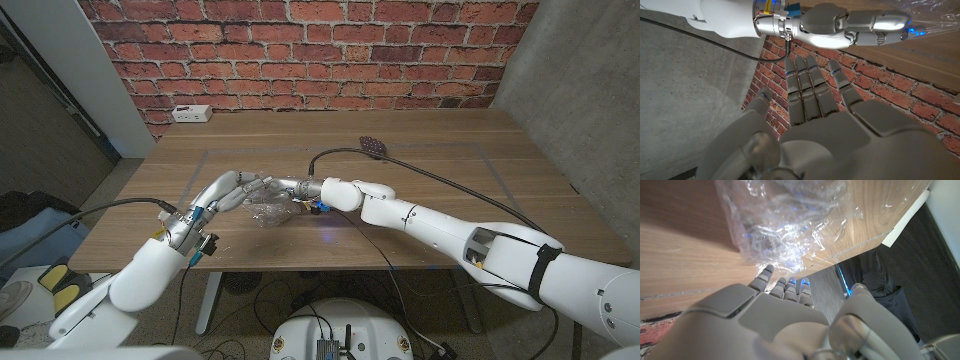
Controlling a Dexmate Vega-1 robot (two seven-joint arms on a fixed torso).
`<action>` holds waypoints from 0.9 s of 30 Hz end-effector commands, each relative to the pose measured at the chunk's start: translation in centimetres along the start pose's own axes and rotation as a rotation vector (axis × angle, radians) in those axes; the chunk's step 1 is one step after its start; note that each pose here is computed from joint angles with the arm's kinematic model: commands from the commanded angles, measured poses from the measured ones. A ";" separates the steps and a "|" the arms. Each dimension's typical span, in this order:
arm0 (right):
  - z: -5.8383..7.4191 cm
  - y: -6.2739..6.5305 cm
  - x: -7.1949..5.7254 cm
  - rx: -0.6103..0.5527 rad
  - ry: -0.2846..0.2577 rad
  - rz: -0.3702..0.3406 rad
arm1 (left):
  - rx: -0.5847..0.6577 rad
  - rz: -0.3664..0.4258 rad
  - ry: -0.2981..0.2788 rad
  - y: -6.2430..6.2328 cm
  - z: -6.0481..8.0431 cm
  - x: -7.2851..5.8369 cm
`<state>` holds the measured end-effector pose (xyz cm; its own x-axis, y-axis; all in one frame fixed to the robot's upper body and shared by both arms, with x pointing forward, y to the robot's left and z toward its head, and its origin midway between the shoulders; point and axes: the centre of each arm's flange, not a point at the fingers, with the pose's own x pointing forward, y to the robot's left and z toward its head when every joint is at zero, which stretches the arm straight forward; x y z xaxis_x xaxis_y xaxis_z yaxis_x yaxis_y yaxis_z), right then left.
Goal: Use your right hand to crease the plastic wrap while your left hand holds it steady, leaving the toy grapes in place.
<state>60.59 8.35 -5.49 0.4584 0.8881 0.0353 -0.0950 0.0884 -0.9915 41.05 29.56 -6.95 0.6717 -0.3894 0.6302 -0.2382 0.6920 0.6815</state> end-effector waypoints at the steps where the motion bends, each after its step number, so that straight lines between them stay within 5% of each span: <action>1: 0.1 -1.5 -0.6 -0.005 -0.016 -0.106 | -0.029 -0.005 -0.017 -0.1 0.2 -0.1; 27: -2.2 -3.7 -2.7 0.158 -0.011 -0.285 | -0.053 0.010 -0.014 -0.3 -0.1 -0.2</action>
<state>61.05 6.25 -3.00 0.4648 0.8544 0.2321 -0.0526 0.2884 -0.9561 40.85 29.38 -7.09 0.6584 -0.4017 0.6365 -0.2085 0.7152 0.6671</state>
